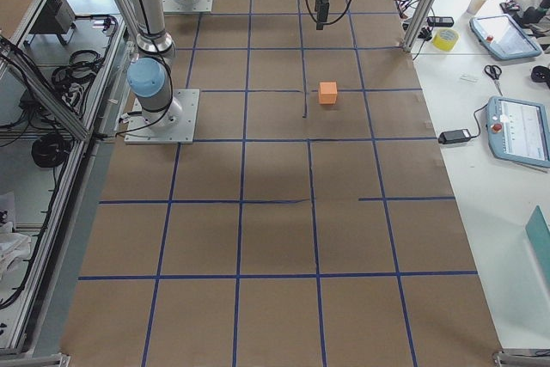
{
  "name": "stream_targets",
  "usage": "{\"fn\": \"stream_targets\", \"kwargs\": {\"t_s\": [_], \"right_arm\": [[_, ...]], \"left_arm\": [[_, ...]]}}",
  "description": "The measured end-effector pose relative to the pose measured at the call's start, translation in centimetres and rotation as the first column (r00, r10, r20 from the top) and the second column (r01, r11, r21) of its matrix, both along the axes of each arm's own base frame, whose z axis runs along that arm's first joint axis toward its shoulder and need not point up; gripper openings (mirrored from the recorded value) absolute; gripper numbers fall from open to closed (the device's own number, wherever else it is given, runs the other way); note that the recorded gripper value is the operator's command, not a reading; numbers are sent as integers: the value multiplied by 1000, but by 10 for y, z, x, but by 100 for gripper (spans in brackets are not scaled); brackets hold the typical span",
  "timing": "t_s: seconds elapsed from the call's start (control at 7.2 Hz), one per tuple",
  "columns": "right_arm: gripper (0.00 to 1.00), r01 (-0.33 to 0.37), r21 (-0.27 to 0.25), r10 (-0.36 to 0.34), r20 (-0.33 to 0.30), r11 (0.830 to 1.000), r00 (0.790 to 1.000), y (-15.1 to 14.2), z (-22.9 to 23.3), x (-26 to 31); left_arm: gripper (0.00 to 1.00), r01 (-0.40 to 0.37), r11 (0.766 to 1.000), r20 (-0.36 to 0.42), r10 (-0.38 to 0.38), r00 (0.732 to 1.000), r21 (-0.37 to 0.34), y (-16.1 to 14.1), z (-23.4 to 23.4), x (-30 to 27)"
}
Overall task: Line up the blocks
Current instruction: 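Move the right gripper down over the orange cube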
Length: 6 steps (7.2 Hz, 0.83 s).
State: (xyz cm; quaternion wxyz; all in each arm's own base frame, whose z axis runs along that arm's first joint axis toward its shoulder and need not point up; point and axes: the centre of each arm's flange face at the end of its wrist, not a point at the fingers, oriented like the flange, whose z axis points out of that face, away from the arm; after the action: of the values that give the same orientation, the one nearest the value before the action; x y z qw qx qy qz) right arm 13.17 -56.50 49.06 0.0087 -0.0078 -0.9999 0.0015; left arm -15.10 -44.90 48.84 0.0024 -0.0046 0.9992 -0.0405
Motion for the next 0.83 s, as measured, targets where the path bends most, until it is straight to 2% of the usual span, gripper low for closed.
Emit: {"fn": "stream_targets", "kwargs": {"t_s": [0.28,0.42,0.56,0.69,0.83], "right_arm": [[100,-14,-7,14,1,1000,1000,2,-3,-2],[100,-15,-39,16,17,999,1000,-2,-3,-2],[100,-9,-99,13,40,995,999,-8,1,-1],[100,-7,-127,13,47,992,999,-12,1,-2],[100,-11,-129,17,49,992,999,-17,-6,-6]], "left_arm": [[100,0,1000,-3,0,1000,5,-2,-2,0],[100,0,1000,-3,0,1000,5,-2,-2,0],[100,0,1000,-3,0,1000,5,-2,-2,0],[100,0,1000,-3,0,1000,4,-1,-1,-1],[100,0,1000,-4,0,1000,3,0,-1,-1]]}}
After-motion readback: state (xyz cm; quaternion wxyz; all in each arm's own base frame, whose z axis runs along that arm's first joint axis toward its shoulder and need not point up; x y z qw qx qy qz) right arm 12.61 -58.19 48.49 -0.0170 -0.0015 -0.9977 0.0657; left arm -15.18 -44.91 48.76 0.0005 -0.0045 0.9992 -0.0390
